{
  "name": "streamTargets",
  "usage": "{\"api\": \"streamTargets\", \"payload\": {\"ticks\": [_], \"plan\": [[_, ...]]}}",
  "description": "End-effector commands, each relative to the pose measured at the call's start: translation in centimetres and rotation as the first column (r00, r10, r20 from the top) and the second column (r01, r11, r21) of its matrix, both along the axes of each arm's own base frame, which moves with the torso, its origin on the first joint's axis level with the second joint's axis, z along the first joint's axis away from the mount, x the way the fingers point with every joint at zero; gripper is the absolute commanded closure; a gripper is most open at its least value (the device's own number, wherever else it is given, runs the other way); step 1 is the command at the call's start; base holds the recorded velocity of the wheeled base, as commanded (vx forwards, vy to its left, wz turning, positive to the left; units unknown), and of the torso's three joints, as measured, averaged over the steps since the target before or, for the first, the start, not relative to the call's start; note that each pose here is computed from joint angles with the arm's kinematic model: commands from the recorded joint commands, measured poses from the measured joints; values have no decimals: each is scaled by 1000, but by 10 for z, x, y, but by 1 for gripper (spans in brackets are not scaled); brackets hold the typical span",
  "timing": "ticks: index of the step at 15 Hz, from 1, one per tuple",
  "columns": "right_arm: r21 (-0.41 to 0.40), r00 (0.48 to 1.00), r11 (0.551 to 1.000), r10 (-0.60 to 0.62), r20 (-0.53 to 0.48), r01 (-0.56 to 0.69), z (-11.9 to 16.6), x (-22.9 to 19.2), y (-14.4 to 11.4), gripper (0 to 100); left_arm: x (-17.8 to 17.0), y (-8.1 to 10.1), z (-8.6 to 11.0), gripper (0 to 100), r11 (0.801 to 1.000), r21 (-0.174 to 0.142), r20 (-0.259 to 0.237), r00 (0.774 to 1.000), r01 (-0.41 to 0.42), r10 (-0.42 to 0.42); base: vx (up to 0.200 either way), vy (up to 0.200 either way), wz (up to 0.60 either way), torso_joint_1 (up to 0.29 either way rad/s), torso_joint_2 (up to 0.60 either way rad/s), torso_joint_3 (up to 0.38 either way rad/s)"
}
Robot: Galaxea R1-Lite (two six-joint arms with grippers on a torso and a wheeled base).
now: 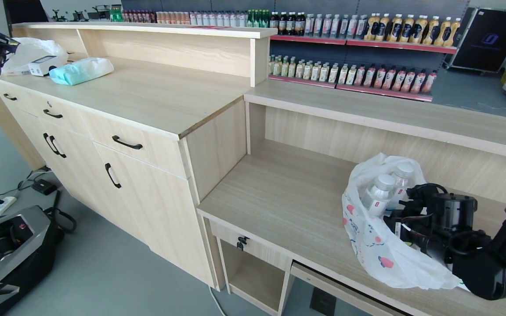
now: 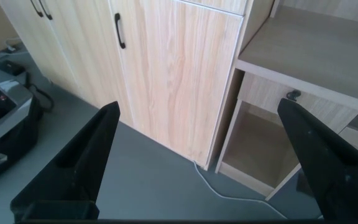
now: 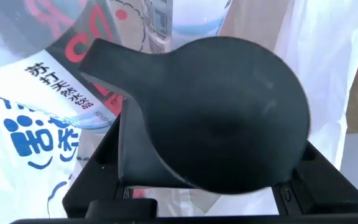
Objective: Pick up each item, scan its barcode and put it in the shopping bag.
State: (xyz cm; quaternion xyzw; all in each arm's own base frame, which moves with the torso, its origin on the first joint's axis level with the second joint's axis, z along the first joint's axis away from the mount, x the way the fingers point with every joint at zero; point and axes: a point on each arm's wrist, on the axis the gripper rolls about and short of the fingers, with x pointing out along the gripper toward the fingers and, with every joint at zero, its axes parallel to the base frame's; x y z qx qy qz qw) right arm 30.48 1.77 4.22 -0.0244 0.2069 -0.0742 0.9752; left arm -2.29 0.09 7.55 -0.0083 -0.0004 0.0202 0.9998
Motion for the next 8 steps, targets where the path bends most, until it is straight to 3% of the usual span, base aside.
{"api": "streamTargets", "payload": {"ticks": [1, 7, 8], "plan": [[-2, 1000, 1000, 0, -21, 0, -6, 0, 0, 100, 0, 0, 0, 0, 1000, 0, 0, 1000, -1, 1, 0, 0, 0, 0, 0, 0], [-1, 999, 1000, 1, -33, -1, -10, 1, 1, 100, 0, 0, 0, 0, 1000, 0, 0, 1000, -1, 1, 0, 0, 0, 0, 0, 0], [-1, 999, 1000, 1, -34, -1, -10, 1, 1, 0, 0, 0, 0, 0, 1000, 0, 0, 1000, -1, 1, 0, 0, 0, 0, 0, 0]]}}
